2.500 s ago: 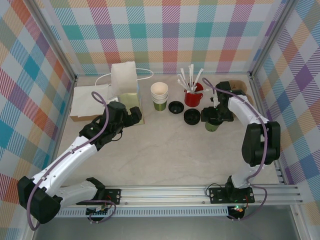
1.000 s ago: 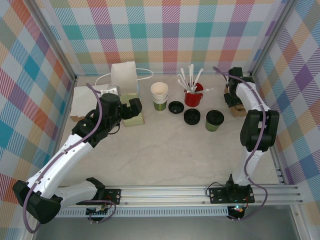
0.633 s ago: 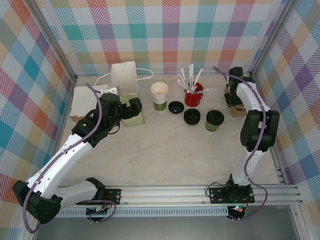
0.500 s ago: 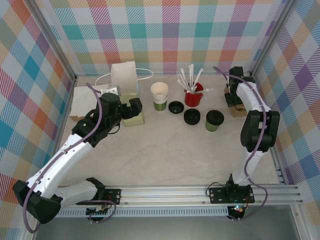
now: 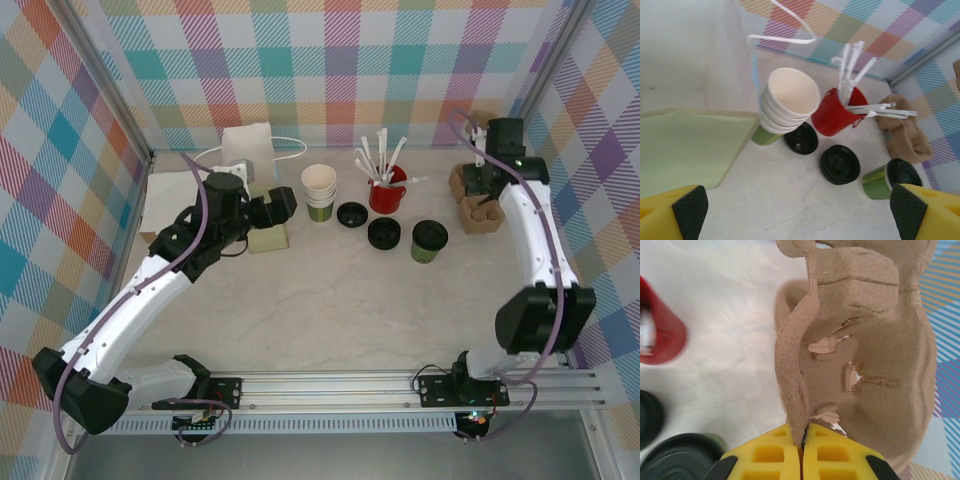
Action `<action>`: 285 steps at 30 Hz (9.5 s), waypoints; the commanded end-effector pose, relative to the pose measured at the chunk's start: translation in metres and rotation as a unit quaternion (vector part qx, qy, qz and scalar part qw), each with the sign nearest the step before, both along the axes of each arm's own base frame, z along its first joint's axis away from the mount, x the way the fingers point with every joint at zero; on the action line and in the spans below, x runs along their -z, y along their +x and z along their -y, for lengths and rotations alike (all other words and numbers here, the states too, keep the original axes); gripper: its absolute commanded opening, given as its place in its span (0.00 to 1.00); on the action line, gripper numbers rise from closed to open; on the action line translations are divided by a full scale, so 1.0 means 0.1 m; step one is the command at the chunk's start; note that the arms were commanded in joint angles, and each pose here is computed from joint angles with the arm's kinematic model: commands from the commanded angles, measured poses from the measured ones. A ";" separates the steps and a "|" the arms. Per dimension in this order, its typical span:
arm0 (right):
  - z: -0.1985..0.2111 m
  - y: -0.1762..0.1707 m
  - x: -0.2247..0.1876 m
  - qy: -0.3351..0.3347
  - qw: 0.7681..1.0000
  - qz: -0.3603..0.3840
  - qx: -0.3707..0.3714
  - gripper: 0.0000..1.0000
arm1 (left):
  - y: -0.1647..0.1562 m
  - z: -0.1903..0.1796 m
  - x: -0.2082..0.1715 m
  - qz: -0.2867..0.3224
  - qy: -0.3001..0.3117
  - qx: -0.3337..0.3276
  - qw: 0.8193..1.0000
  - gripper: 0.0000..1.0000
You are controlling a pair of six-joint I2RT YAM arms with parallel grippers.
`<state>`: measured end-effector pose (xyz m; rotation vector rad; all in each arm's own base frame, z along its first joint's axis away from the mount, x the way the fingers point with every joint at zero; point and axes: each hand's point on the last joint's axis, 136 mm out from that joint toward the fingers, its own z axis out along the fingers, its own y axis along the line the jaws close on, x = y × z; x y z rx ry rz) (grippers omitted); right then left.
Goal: Pack the takeout coffee
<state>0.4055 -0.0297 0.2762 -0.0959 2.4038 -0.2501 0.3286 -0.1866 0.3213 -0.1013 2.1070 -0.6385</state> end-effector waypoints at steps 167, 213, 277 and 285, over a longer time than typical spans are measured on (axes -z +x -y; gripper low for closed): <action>-2.52 -0.94 -0.12 -0.088 0.813 0.076 -0.571 0.35 | 1.16 -1.44 0.38 -0.156 0.272 -0.159 0.936 0.53; -3.60 -1.26 -1.37 0.372 0.716 0.000 -0.590 0.31 | -0.26 0.20 0.07 -0.091 0.022 0.085 0.992 0.00; -3.25 -0.67 0.13 0.141 0.867 -0.126 -0.460 0.27 | -0.87 0.37 0.67 -0.201 0.018 0.178 0.963 0.45; -3.18 -0.75 0.15 0.097 0.864 -0.112 -0.481 0.27 | -0.79 0.27 0.63 -0.186 0.032 0.145 0.971 0.42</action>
